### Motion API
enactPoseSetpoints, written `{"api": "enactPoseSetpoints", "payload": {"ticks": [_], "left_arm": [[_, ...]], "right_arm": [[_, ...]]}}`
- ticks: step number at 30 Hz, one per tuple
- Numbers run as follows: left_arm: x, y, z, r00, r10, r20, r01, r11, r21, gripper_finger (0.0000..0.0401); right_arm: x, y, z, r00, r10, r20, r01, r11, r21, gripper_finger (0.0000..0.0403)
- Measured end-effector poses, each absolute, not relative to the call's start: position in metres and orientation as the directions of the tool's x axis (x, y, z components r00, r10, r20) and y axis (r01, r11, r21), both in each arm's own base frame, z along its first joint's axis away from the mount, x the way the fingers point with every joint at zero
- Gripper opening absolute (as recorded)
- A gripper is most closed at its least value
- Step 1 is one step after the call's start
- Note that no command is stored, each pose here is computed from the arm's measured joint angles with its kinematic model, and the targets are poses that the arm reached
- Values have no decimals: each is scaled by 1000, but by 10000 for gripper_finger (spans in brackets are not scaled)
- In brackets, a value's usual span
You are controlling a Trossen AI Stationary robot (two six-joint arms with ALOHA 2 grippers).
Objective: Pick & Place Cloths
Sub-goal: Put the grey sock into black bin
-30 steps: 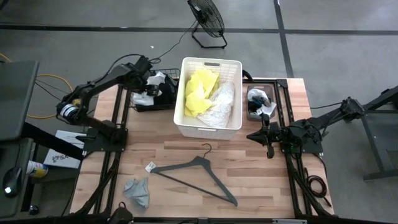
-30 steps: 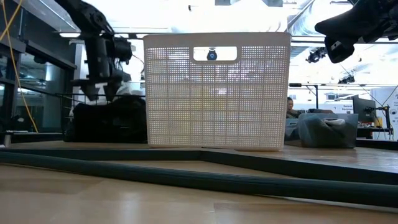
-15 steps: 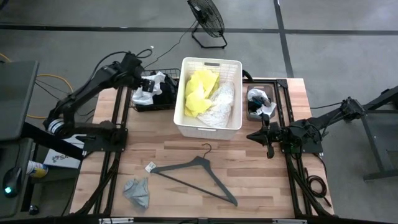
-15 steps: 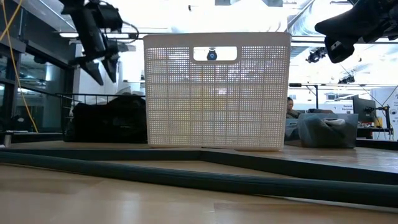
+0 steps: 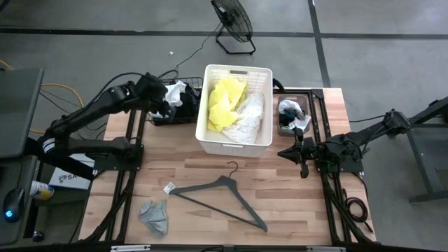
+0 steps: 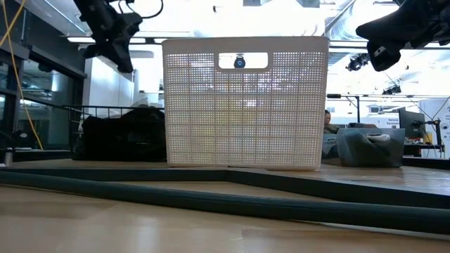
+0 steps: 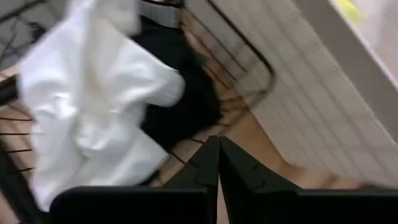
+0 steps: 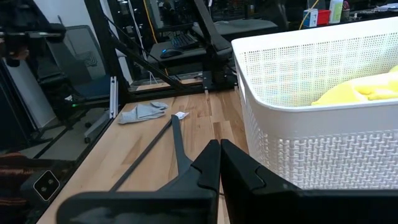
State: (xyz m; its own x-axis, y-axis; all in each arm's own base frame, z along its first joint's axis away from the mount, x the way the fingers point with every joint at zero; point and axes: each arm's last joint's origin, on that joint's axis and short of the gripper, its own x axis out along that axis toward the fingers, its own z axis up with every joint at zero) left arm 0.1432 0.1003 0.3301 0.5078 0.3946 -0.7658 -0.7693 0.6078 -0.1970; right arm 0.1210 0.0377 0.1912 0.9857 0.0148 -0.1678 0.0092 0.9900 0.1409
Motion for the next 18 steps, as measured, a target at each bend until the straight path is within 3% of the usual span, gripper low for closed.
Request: {"api": "enactPoseSetpoints", "payload": {"ticks": [10, 18], "left_arm": [[164, 46, 327, 565, 210, -798, -618, 748, -241, 1], [169, -12, 299, 534, 90, -841, -550, 792, -265, 0]], "right_arm": [[121, 38, 191, 986, 14, -168, 10, 990, 141, 2], [121, 38, 191, 986, 14, -168, 10, 990, 141, 3]]}}
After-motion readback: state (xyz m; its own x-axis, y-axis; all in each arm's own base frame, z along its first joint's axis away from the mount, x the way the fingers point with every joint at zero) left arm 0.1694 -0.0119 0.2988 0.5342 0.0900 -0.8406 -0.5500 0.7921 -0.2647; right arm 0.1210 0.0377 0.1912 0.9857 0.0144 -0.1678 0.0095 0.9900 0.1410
